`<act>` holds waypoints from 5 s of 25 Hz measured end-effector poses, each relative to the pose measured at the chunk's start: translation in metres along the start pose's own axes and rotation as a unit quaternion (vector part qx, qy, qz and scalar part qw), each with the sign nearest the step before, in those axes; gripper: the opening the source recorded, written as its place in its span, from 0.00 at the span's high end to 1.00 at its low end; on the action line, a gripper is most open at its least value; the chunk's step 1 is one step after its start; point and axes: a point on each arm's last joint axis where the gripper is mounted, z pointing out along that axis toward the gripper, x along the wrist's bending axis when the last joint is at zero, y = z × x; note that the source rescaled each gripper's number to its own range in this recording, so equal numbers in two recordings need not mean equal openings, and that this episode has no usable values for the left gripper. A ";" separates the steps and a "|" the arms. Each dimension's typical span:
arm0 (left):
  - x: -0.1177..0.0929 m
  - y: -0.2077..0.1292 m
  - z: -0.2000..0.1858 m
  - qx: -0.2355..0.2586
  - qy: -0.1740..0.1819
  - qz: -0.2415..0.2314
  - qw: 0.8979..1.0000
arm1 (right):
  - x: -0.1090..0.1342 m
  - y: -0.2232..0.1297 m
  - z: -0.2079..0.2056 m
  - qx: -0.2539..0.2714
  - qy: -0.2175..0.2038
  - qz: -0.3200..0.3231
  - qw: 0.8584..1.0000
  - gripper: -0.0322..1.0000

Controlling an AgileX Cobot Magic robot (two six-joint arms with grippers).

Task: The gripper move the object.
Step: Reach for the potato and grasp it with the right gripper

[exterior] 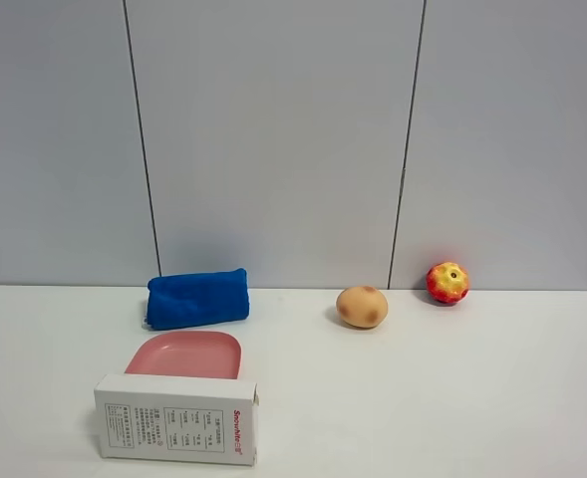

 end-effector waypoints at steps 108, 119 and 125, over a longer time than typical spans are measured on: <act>0.000 0.000 0.000 0.000 0.000 0.000 1.000 | 0.193 0.110 0.183 0.043 0.346 -0.178 0.920 0.00; 0.000 0.000 0.000 0.000 0.000 0.000 1.000 | 0.247 0.085 0.279 0.159 0.291 -0.127 0.935 0.00; 0.000 0.000 0.000 0.000 0.000 0.000 1.000 | 0.247 0.094 0.297 0.206 0.203 -0.159 0.944 0.01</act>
